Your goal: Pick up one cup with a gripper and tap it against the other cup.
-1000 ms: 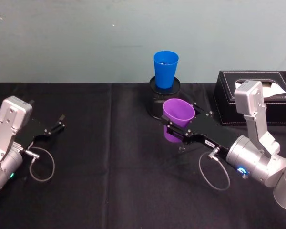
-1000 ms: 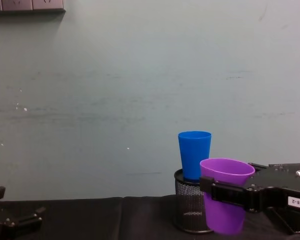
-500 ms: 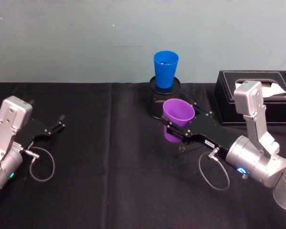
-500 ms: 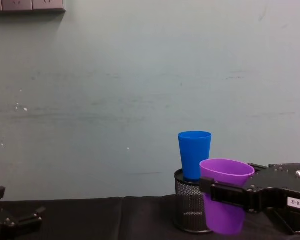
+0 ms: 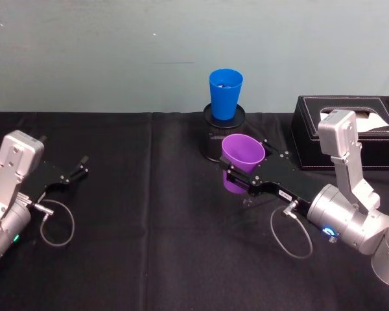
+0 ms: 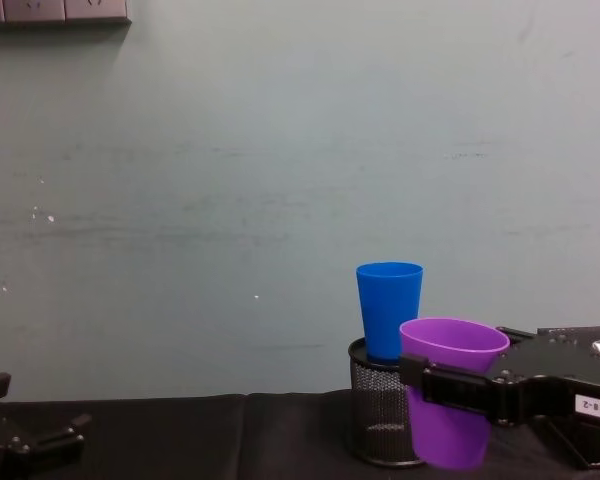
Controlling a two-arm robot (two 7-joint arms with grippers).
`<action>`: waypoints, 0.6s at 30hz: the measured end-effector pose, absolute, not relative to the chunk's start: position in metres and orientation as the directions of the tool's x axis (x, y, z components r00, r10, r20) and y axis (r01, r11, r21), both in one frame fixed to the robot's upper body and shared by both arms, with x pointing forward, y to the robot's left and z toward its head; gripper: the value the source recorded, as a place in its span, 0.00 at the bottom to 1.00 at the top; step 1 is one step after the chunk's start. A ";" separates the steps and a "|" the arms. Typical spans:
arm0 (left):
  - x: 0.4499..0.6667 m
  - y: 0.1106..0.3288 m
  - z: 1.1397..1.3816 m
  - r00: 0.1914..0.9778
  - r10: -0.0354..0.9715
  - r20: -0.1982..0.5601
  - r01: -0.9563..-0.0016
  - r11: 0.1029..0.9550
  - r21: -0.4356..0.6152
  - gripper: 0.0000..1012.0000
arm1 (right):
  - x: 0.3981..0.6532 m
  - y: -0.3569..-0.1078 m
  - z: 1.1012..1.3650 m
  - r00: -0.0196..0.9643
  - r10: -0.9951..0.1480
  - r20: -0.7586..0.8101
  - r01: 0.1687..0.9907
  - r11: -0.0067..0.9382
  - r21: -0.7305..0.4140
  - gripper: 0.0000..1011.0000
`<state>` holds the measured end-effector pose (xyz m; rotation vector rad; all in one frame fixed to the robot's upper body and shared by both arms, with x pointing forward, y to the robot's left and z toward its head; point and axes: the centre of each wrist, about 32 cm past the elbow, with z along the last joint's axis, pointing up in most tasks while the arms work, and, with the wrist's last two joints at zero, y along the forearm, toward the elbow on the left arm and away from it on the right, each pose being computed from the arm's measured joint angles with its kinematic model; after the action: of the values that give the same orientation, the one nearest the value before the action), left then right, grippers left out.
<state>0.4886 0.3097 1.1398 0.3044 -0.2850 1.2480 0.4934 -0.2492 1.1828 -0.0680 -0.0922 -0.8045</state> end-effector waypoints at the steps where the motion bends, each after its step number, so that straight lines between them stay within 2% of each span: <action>1: 0.489 0.310 1.140 0.292 0.880 0.374 -0.955 0.287 0.070 0.99 | 0.493 -0.249 1.183 0.690 -0.716 0.109 0.722 0.692 -0.026 0.73; 18: 0.489 0.310 1.140 0.292 0.880 0.374 -0.955 0.287 0.070 0.99 | 0.493 -0.249 1.183 0.690 -0.716 0.109 0.722 0.692 -0.026 0.73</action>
<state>0.4886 0.3097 1.1398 0.3045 -0.2850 1.2480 0.4935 -0.2492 1.1829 -0.0682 -0.0925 -0.8043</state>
